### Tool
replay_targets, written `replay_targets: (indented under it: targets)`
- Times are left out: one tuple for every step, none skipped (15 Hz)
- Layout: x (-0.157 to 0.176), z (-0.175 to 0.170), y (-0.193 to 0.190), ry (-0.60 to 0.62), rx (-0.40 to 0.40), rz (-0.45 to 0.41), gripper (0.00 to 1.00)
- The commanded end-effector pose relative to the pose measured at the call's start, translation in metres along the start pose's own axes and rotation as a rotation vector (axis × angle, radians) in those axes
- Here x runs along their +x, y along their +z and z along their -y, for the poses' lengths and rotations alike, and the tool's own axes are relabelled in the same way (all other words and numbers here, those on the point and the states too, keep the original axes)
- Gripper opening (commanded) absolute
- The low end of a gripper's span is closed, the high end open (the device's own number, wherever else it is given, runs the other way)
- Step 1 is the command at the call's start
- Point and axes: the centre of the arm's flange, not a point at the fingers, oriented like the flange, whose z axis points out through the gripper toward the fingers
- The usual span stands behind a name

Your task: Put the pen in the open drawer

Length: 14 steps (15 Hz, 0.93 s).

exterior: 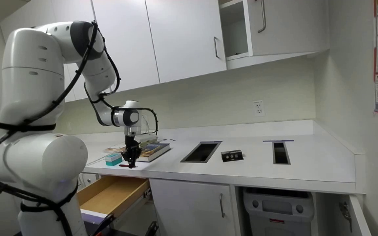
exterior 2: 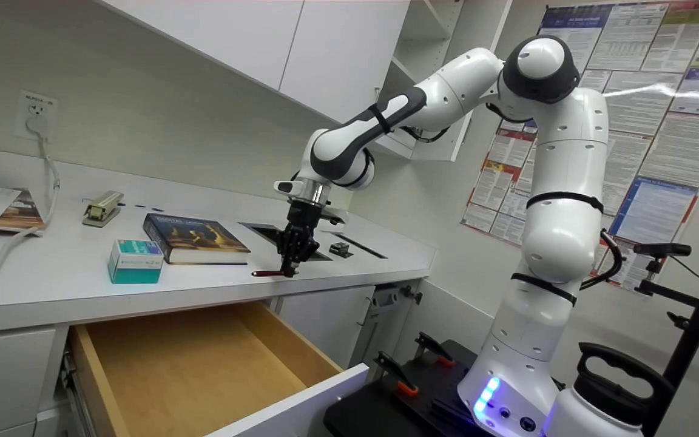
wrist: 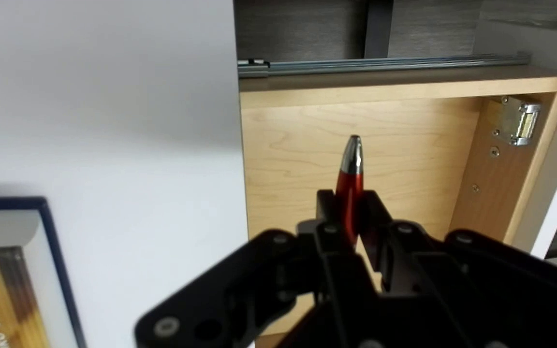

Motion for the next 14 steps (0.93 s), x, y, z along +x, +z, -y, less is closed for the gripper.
replay_targets:
  targets:
    - [0.000,0.000,0.000,0.000,0.000,0.000,0.04]
    - [0.005,0.005,0.004,0.000,-0.010,0.016,0.04]
    - [0.012,0.014,0.010,-0.007,-0.019,0.021,0.04]
    - [0.017,0.027,0.016,-0.014,-0.042,0.021,0.04]
    - [0.021,0.037,0.022,-0.025,-0.063,0.016,0.04]
    - [0.026,0.051,0.030,-0.039,-0.105,0.012,0.04]
    - [0.031,0.063,0.038,-0.052,-0.145,0.008,0.04]
    - [0.035,0.075,0.047,-0.061,-0.189,-0.001,0.04]
    - [0.040,0.087,0.057,-0.071,-0.229,-0.015,0.04]
    - [0.044,0.097,0.067,-0.077,-0.263,-0.032,0.04]
    - [0.049,0.107,0.076,-0.081,-0.291,-0.047,0.04]
    - [0.053,0.113,0.086,-0.080,-0.309,-0.063,0.04]
    - [0.057,0.119,0.094,-0.079,-0.319,-0.073,0.04]
    - [0.062,0.121,0.105,-0.074,-0.313,-0.082,0.04]
